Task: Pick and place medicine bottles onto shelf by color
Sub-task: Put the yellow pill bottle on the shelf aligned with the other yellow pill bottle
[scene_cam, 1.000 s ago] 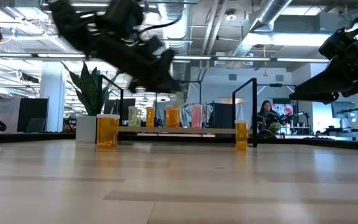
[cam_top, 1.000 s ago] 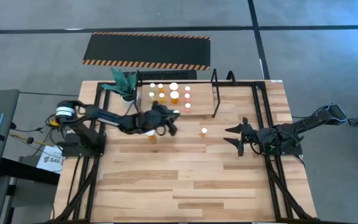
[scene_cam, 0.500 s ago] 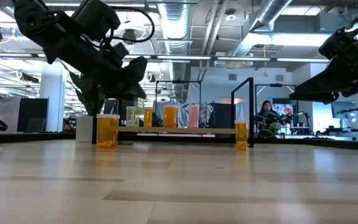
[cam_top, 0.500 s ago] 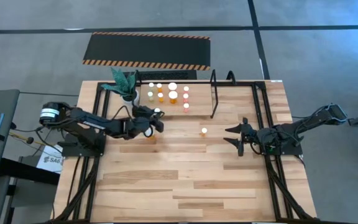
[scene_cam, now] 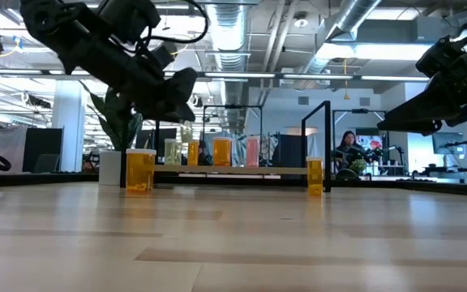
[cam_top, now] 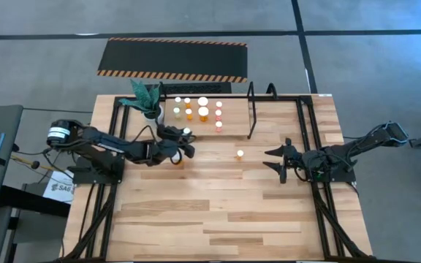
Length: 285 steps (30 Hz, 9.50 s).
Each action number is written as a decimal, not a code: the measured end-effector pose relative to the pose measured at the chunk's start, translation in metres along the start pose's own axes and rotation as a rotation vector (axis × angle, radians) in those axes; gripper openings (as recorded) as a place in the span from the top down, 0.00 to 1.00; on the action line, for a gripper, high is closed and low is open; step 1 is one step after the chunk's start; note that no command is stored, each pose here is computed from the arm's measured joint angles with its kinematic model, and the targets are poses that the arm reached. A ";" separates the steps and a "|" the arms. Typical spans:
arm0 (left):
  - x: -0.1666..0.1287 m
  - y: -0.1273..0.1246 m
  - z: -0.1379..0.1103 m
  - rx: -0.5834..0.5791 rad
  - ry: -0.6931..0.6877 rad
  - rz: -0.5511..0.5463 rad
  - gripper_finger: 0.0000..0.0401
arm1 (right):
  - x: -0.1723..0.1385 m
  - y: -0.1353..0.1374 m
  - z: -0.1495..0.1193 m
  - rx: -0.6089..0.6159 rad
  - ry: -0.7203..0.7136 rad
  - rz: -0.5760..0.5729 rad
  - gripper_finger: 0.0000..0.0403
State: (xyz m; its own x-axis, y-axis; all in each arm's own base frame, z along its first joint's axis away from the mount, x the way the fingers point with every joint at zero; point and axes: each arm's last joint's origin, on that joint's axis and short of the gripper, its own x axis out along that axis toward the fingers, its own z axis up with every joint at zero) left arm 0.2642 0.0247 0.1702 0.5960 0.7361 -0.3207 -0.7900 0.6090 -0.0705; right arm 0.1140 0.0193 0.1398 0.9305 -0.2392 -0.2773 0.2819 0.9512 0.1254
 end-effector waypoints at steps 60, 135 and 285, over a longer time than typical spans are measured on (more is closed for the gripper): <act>0.058 -0.026 -0.013 -0.071 0.071 0.359 0.52 | 0.000 0.000 0.000 0.000 -0.001 0.000 0.40; 0.093 0.039 0.086 0.783 0.728 -0.388 0.33 | 0.000 0.000 0.000 0.000 0.000 0.000 0.40; -0.065 -0.027 -0.020 0.244 1.454 -0.055 0.70 | 0.000 0.000 0.000 0.000 0.000 0.000 0.40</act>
State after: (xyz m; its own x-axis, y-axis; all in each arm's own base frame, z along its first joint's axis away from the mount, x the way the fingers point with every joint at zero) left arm 0.2440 -0.0450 0.1740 -0.1569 -0.1355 -0.9783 -0.6410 0.7676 -0.0035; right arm 0.1140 0.0193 0.1399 0.9307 -0.2389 -0.2770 0.2815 0.9513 0.1256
